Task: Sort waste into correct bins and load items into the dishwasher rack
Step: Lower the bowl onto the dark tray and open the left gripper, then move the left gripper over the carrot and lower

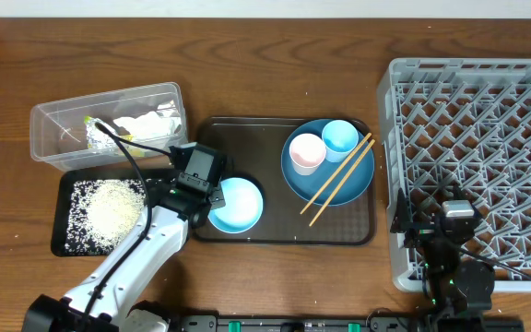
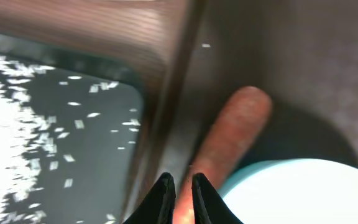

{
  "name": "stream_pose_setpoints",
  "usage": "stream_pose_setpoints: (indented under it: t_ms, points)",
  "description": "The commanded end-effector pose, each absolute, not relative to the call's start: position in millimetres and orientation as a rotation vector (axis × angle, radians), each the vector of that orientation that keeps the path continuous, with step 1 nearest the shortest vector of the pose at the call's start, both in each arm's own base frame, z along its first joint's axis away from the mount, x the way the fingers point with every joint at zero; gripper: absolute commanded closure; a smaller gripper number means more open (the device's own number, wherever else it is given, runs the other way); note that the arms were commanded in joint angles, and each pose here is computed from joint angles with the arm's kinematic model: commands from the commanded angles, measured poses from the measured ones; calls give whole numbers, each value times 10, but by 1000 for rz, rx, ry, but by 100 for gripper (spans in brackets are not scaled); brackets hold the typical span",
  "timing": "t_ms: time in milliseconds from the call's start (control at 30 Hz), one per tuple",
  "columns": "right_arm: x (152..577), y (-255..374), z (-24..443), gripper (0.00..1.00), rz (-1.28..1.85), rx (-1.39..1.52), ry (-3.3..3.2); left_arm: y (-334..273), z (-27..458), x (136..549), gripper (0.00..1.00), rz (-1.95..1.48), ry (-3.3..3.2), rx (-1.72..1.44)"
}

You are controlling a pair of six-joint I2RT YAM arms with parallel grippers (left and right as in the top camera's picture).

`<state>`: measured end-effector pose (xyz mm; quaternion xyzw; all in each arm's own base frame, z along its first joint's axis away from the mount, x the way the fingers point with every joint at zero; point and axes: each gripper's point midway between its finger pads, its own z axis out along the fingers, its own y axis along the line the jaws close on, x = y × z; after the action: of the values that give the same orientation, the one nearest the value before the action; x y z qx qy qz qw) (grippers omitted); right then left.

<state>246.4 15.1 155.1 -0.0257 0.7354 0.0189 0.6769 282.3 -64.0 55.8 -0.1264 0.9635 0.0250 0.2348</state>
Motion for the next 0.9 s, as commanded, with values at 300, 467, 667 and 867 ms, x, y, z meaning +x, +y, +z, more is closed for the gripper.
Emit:
stream_pose_setpoints:
  t_ms: [300,467,667,867]
  points:
    - [2465,129,1534,1,47,-39,1660,-901,539,2786,85,-123,2701,-322]
    - [2465,129,1534,1,47,-39,1660,-926,540,2786,85,-142,2703,-319]
    - [2465,129,1534,1,47,-39,1660,-962,545,2791,85,-169,2704,-314]
    - [2465,129,1534,1,47,-39,1660,-964,576,2845,83,-146,2685,-203]
